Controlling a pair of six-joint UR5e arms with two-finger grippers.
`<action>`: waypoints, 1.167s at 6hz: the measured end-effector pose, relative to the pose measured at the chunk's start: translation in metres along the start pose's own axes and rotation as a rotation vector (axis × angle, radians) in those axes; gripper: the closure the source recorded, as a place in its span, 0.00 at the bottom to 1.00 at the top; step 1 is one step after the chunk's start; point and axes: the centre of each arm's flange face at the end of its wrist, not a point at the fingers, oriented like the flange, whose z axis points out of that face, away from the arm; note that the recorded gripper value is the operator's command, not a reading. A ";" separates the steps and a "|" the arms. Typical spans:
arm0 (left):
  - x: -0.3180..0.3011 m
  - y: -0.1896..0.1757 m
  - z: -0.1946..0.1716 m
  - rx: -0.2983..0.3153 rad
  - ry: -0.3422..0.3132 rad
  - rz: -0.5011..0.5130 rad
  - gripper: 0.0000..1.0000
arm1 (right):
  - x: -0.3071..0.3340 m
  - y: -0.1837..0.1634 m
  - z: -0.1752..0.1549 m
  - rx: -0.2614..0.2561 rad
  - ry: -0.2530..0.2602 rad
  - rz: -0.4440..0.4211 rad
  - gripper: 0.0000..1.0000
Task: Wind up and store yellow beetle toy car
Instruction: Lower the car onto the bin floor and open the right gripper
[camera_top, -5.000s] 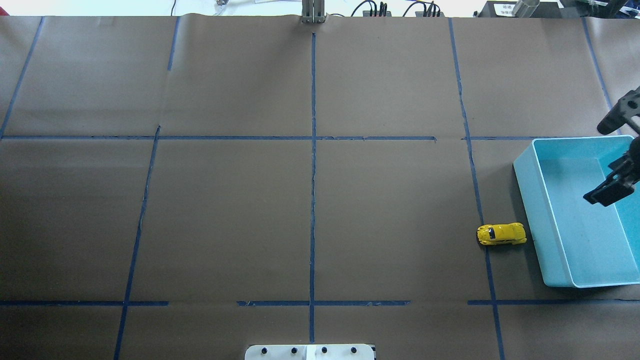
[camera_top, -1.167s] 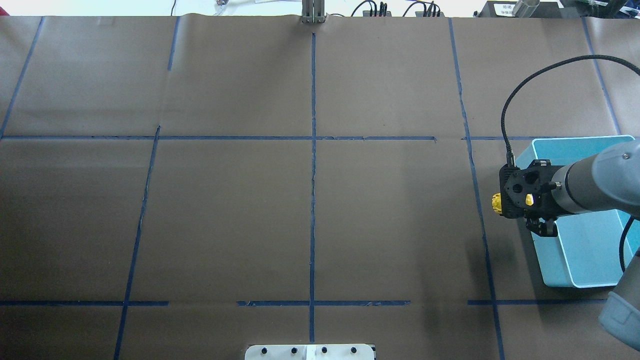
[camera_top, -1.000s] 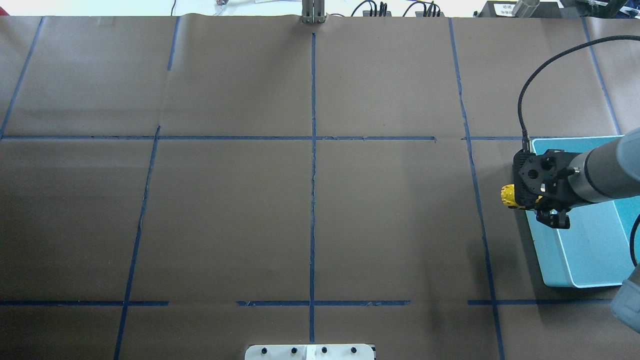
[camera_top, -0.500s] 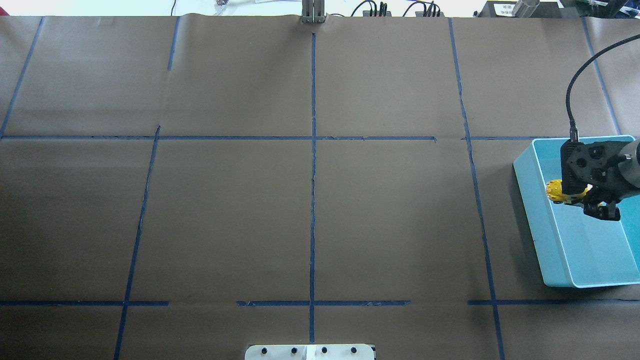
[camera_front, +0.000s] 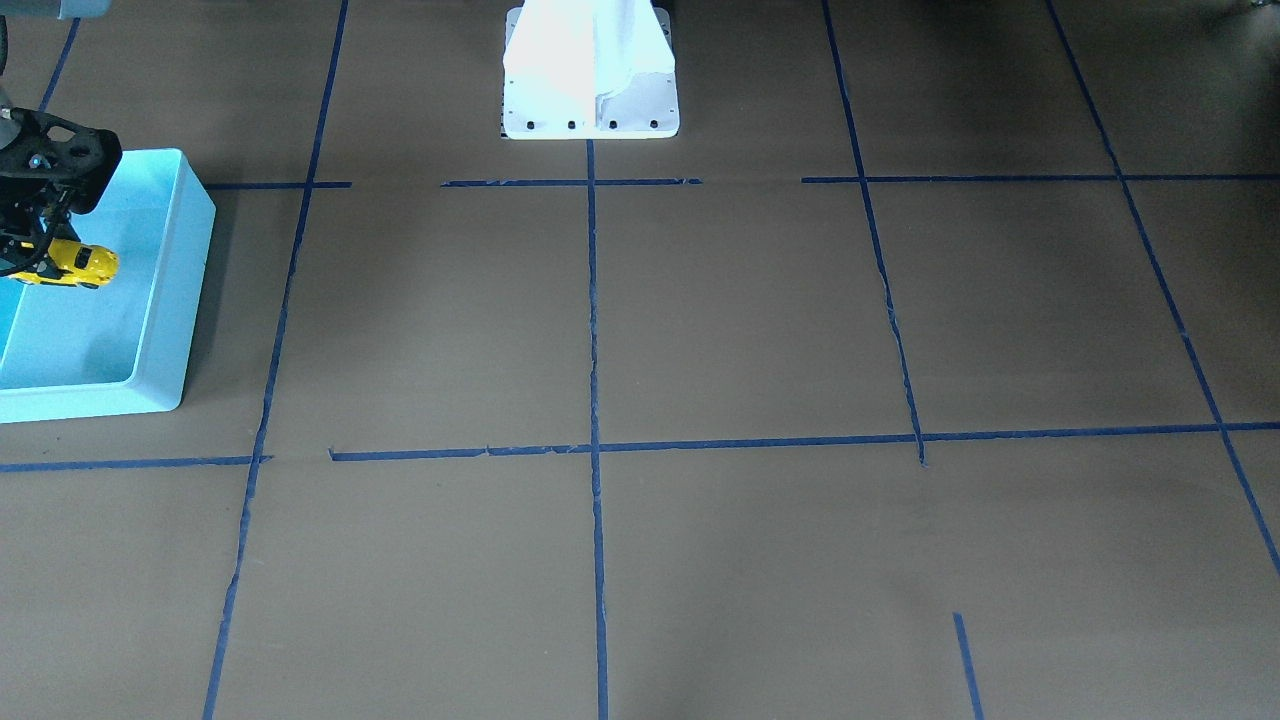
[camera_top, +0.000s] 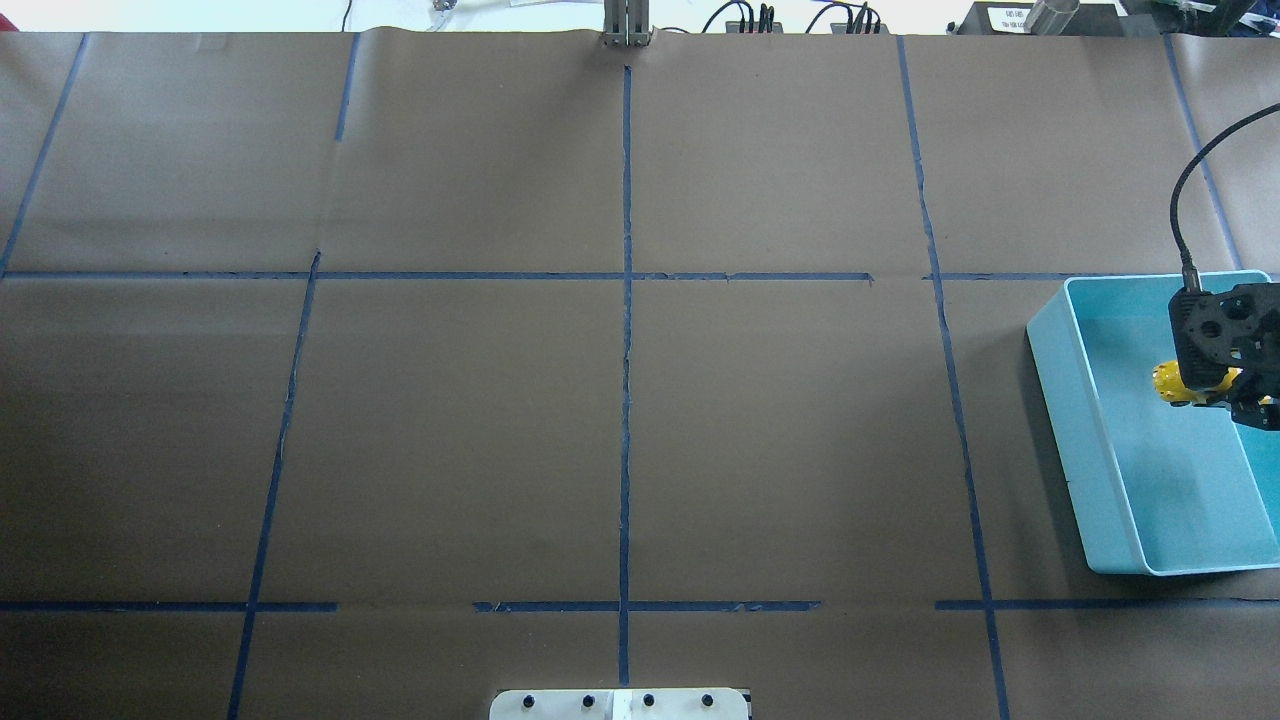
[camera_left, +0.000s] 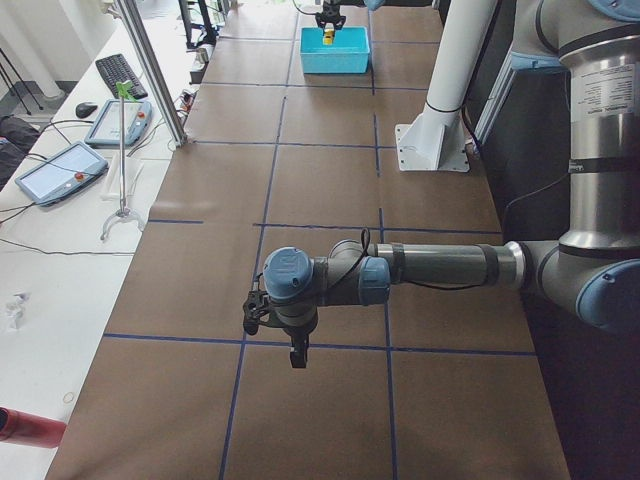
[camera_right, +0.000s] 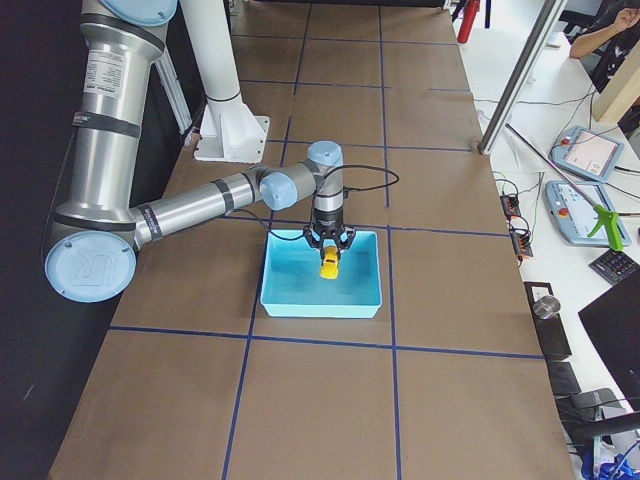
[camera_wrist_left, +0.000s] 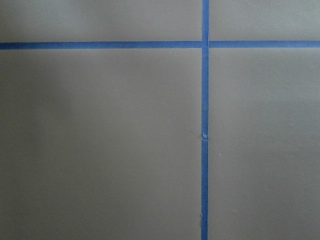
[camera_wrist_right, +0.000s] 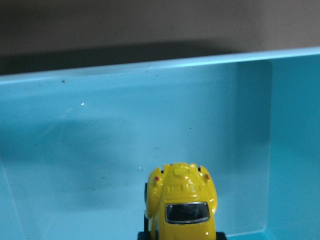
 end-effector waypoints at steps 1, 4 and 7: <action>0.000 0.000 0.000 0.000 0.000 0.000 0.00 | 0.003 0.006 0.021 0.006 0.002 0.013 1.00; 0.000 0.000 0.000 0.001 0.000 0.001 0.00 | -0.014 -0.014 0.056 0.016 -0.032 -0.003 0.97; 0.000 0.000 0.000 0.001 0.000 0.001 0.00 | -0.021 -0.021 0.070 0.005 -0.055 -0.025 0.80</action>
